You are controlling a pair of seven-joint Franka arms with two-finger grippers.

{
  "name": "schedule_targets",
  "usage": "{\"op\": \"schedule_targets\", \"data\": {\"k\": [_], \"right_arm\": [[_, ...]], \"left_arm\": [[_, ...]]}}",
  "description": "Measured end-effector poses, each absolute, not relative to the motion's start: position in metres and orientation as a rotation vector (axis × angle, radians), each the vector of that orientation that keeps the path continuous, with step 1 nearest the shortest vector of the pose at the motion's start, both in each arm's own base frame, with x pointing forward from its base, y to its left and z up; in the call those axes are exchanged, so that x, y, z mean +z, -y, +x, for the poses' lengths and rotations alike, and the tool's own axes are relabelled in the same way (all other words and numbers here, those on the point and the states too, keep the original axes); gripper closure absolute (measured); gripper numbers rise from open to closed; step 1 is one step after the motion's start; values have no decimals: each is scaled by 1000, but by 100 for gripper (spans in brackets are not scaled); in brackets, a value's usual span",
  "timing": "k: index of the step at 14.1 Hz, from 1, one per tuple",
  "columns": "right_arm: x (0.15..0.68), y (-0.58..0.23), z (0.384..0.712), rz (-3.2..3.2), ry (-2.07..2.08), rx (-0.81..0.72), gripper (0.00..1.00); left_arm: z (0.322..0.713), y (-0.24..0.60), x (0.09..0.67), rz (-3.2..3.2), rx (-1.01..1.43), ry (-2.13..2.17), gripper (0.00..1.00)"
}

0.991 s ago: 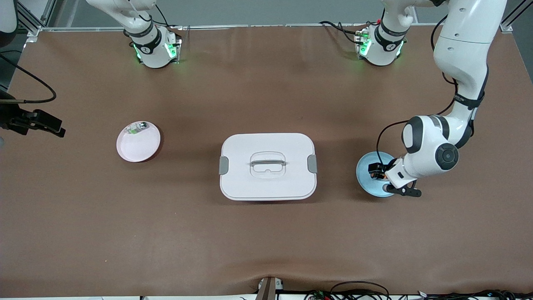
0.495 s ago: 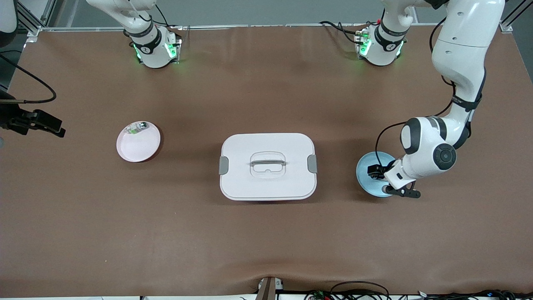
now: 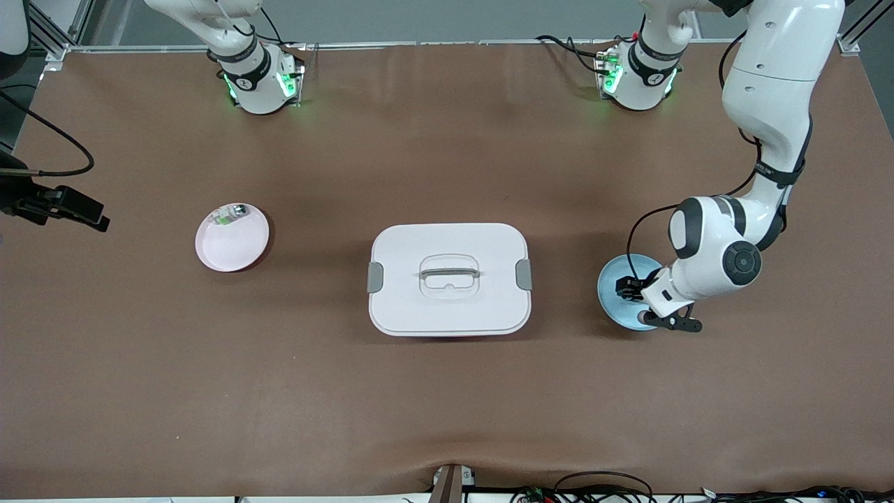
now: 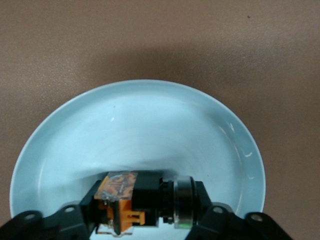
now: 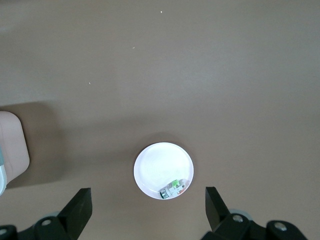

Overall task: Transfer orange switch to right arm and place
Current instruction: 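Lift the switch with the left gripper and carry it toward the box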

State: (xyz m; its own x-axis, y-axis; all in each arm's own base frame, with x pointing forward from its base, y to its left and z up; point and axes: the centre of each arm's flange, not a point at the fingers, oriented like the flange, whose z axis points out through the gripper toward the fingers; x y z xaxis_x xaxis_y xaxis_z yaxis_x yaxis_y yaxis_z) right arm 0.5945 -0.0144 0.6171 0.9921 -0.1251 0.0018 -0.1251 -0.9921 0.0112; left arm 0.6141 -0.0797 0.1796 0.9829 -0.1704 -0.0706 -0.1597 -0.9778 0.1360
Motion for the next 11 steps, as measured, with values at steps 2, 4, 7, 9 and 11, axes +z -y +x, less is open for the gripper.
{"op": "schedule_targets", "data": {"k": [2,4,7,9,11], "right_arm": [[617,14,595,3130,199,2,0],[617,13,595,3153,210,0,0],[617,16,595,3162,222,0,0],[617,16,595,3162,224,0,0],[617,16,595,3162,224,0,0]], "left_arm": [[614,79,180,2999,-122,249,28],[616,77,181,2999,-115,243,28],[620,74,193,2995,-118,226,28],[620,74,218,2991,-172,120,28],[619,77,257,2991,-210,-58,28]]}}
